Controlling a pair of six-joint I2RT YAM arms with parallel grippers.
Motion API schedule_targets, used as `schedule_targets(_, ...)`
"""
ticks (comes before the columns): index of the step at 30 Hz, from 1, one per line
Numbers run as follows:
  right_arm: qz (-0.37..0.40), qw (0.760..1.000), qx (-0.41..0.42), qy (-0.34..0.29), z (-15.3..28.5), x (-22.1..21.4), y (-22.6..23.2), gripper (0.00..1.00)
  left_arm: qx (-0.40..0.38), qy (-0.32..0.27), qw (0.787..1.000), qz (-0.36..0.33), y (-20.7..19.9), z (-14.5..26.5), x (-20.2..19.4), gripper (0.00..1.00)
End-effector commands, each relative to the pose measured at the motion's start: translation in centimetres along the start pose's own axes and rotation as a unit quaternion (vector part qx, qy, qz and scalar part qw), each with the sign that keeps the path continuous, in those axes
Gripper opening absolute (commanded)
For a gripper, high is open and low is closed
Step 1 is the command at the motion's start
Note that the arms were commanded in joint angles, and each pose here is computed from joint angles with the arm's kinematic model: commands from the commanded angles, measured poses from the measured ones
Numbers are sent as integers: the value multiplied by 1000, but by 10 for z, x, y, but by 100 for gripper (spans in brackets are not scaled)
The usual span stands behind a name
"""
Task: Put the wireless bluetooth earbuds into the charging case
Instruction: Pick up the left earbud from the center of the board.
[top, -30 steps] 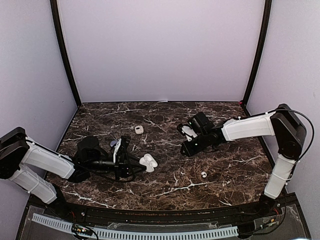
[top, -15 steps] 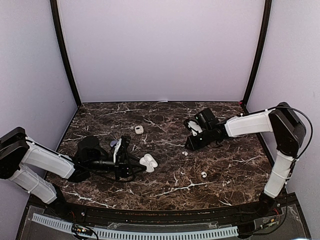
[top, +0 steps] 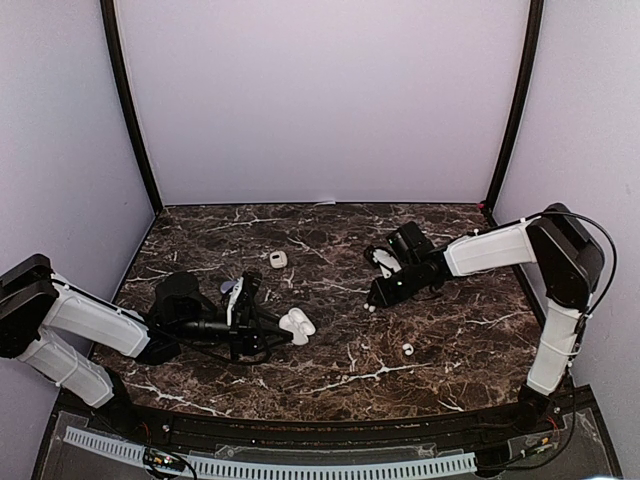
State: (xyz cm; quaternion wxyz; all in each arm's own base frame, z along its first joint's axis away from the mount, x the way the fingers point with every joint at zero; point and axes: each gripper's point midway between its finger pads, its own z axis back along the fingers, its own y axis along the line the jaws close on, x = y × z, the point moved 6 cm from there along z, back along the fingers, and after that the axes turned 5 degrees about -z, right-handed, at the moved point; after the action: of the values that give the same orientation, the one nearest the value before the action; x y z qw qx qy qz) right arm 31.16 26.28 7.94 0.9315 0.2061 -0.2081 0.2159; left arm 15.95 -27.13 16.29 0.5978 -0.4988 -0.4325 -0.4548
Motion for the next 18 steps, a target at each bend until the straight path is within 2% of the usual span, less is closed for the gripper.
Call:
schedule_targets(1,6,1000,28,4,-5,-3,5,22,-7,-17,1000,-22,0,-1,14,18)
schedule_targets(11,4,999,52,11,-2,-13,13,23,-6,-17,1000,-21,0,-1,14,18)
schedule_targets(18,11,998,58,0,3,-7,17,12,-7,-16,1000,-20,0,-1,14,18)
